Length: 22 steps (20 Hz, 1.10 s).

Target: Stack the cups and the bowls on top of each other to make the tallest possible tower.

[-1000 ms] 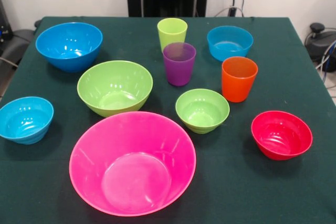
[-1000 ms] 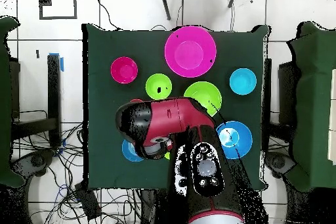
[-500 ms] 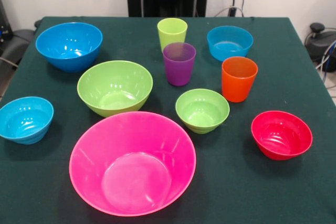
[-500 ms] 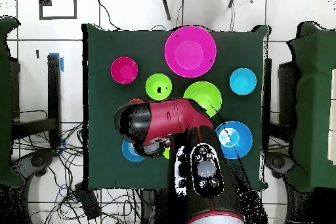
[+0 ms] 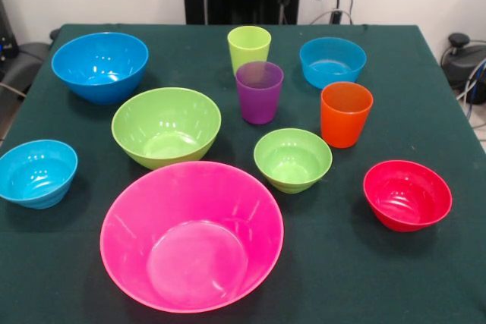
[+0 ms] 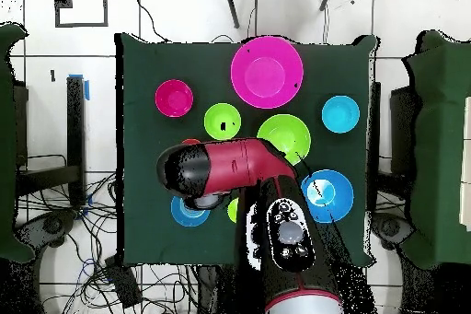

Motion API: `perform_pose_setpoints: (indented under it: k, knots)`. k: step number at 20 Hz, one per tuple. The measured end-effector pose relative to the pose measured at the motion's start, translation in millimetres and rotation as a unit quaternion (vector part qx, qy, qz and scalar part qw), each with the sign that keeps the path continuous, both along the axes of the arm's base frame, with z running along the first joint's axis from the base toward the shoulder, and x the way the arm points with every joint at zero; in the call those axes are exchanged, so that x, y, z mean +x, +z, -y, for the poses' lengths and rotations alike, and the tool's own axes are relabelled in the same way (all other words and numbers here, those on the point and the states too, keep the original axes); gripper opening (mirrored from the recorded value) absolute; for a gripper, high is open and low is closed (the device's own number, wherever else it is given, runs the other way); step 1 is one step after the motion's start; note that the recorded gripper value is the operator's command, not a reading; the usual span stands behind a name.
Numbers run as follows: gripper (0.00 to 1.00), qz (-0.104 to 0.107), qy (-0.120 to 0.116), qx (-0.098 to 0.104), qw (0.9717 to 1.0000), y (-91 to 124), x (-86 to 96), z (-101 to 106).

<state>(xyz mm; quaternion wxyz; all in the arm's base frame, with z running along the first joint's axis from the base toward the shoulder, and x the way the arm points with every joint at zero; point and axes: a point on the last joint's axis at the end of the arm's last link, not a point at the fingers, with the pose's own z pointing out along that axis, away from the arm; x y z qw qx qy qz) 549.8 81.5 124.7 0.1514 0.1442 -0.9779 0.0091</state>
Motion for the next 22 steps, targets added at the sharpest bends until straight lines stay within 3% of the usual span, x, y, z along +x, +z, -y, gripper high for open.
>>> perform_pose_setpoints:
  k: [4,7,14,22]
  knots:
    - [1.0,0.032,0.005,0.011,0.9994,-7.5,3.8,-6.9]
    - [1.0,0.043,0.007,0.018,0.9989,-16.3,4.3,-10.3]
    - [1.0,0.031,0.001,0.023,0.9993,-28.7,-0.5,-6.2]
    - [1.0,0.014,-0.023,0.03,0.9992,-44.4,-3.8,16.4]
